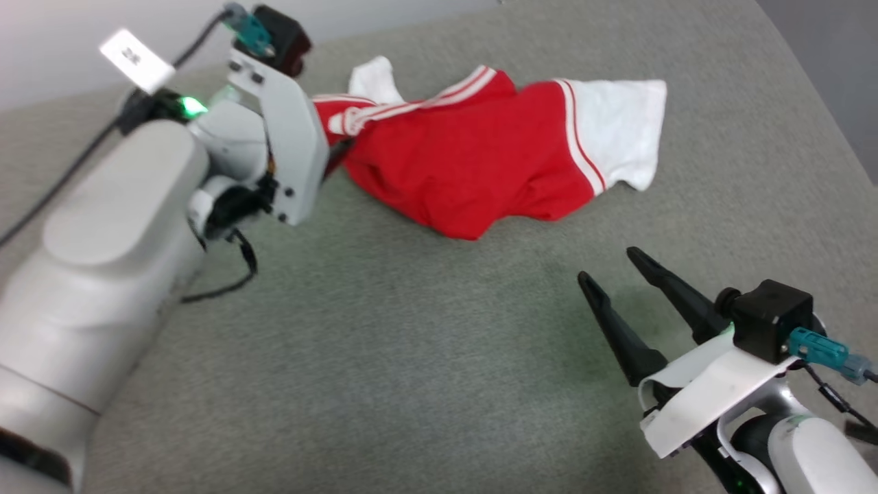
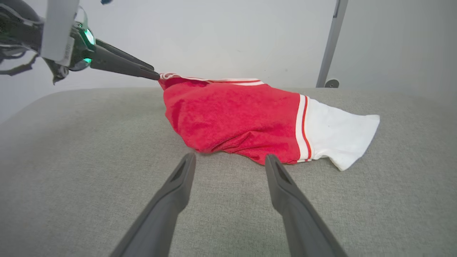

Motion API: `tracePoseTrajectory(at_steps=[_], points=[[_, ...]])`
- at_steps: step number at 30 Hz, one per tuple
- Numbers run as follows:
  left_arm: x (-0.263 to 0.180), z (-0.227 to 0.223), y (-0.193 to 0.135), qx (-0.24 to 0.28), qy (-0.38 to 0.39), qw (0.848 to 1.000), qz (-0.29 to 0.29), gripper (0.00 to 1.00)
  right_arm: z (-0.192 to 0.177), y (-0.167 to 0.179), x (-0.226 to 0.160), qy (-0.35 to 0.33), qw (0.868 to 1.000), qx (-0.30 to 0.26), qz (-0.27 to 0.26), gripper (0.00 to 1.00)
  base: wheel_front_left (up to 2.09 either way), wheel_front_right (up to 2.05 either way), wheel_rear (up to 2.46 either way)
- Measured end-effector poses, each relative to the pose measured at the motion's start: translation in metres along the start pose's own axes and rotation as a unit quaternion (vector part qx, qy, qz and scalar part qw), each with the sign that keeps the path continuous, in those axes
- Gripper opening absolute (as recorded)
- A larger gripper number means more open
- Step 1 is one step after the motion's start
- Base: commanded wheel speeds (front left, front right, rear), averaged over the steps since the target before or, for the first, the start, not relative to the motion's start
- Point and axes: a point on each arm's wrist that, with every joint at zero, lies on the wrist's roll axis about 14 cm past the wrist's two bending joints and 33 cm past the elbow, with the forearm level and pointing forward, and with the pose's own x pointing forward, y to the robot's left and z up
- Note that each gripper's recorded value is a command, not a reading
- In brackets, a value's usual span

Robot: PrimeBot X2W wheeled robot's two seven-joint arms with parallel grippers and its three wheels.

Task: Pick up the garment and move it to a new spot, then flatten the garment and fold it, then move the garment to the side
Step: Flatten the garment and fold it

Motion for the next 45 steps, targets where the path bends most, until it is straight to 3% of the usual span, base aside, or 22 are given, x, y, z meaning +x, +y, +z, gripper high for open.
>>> tracePoseTrajectory(at_steps=[17, 19, 20, 21, 28, 37, 45], points=[[0.066, -0.046, -0.005, 0.014, 0.101, 0.994, -0.042, 1.00, -0.024, -0.009, -0.002, 0.034, 0.999, 0.015, -0.025, 1.00, 0.00, 0.00, 0.00], [0.068, -0.047, -0.006, 0.017, 0.107, 0.993, -0.045, 0.47, -0.025, -0.010, -0.002, 0.035, 0.999, 0.015, -0.028, 1.00, 0.00, 0.00, 0.00], [0.069, -0.047, -0.007, 0.017, 0.106, 0.993, -0.047, 0.04, -0.024, -0.011, -0.002, 0.033, 0.999, 0.016, -0.029, 1.00, 0.00, 0.00, 0.00], [0.070, -0.047, -0.009, 0.014, 0.107, 0.993, -0.049, 0.00, -0.024, -0.011, -0.002, 0.033, 0.999, 0.017, -0.029, 1.00, 0.00, 0.00, 0.00], [0.062, -0.026, -0.024, 0.000, 0.080, 0.994, -0.068, 0.00, -0.018, -0.012, -0.007, 0.022, 0.999, 0.016, -0.033, 1.00, 0.00, 0.00, 0.00], [0.049, 0.048, -0.106, 0.035, 0.008, 0.987, -0.154, 0.00, -0.011, -0.007, -0.016, 0.006, 0.999, 0.028, -0.036, 1.00, 0.00, 0.00, 0.00], [0.079, 0.044, -0.165, 0.067, 0.015, 0.979, -0.194, 0.00, -0.018, -0.010, -0.017, 0.005, 0.998, 0.047, -0.051, 1.00, 0.00, 0.00, 0.00]])
